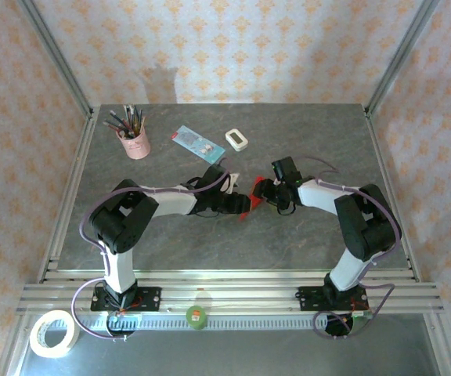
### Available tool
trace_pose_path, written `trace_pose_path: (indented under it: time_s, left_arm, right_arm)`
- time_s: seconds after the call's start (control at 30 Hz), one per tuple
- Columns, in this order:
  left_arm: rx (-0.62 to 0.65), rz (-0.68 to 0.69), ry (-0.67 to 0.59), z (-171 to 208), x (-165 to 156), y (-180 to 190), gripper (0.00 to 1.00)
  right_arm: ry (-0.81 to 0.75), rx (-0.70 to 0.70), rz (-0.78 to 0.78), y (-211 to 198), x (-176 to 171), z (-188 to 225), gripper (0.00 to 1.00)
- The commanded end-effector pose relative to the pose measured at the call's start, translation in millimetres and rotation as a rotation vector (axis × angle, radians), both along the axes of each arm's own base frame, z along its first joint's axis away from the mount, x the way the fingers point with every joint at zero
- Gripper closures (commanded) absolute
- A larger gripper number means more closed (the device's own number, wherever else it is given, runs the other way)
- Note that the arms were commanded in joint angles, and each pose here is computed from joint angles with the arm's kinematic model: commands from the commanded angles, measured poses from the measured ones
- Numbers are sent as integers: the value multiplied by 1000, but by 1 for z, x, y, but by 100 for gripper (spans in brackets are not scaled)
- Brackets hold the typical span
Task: Fold a paper plane with a square sheet of paper (pick it up from the middle)
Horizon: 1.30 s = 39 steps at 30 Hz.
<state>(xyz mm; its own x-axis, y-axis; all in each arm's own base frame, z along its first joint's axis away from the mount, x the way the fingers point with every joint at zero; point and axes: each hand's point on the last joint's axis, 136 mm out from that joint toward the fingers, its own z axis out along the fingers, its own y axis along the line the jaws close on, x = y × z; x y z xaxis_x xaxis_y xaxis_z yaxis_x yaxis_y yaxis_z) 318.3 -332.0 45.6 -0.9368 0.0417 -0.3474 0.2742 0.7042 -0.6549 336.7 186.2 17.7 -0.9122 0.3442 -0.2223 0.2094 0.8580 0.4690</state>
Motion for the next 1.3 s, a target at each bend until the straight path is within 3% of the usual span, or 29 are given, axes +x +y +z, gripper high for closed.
trace_pose_path:
  time_s: [0.0, 0.33, 0.43, 0.83, 1.27]
  left_arm:
    - [59, -6, -8, -9, 1, 1, 57]
    - [56, -29, -7, -9, -2, -5, 59]
    - [86, -29, 20, -24, -4, -2, 60]
    - [149, -7, 41, -44, -7, 9, 72]
    - [185, 3, 57, -57, -8, 14, 76]
  right_arm:
    - [92, -98, -3, -11, -15, -68, 36]
    - [99, -100, -3, -12, -17, -71, 37]
    - [102, -101, -6, -12, -17, -72, 37]
    - [114, -107, -7, -13, -19, -75, 37]
    - [123, -111, -3, -13, -19, -78, 41]
